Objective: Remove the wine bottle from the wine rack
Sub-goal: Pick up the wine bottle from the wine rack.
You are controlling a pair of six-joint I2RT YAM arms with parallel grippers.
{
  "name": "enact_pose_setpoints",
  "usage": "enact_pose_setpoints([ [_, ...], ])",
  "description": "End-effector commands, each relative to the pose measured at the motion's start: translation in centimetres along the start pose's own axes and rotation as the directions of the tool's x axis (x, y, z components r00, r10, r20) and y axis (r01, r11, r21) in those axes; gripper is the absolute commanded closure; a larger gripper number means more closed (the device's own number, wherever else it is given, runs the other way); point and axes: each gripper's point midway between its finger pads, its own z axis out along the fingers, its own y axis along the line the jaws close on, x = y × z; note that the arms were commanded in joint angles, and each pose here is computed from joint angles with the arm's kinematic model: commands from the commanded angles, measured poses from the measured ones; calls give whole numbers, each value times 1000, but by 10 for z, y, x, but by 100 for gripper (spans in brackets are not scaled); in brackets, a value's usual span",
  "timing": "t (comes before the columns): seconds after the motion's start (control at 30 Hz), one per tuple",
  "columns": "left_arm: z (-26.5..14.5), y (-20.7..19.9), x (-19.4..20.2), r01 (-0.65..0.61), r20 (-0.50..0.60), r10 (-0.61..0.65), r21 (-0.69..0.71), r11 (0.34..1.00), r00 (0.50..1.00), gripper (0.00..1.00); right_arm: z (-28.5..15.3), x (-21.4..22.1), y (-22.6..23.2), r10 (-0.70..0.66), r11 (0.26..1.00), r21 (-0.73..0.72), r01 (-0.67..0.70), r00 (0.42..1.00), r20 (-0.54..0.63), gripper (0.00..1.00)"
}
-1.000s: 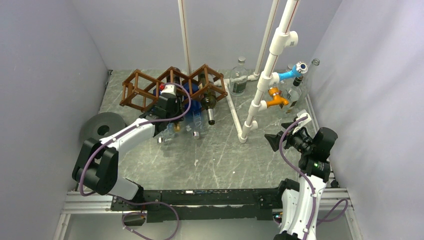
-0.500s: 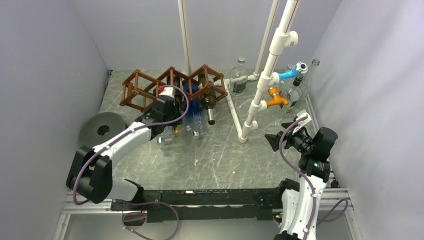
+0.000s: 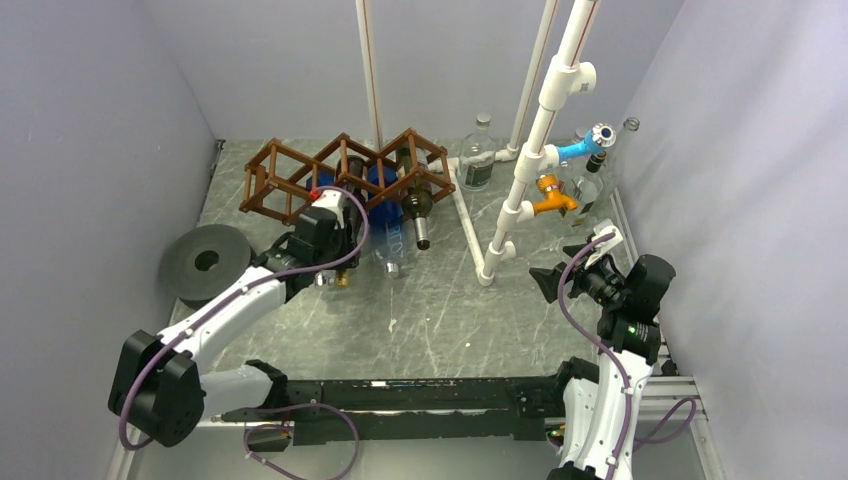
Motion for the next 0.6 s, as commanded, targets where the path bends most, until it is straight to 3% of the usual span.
enact_pose_setpoints([
  [0.0,-34,-25,-85,20,321,-56,114,993,946,100,-3,-19,-1,-60,998,14,60,998,25,0],
  [0.57,-66,-34,-77,51,362,-127,213,976,923,100,-3,-20,-2,-66,998,17,66,997,26,0],
])
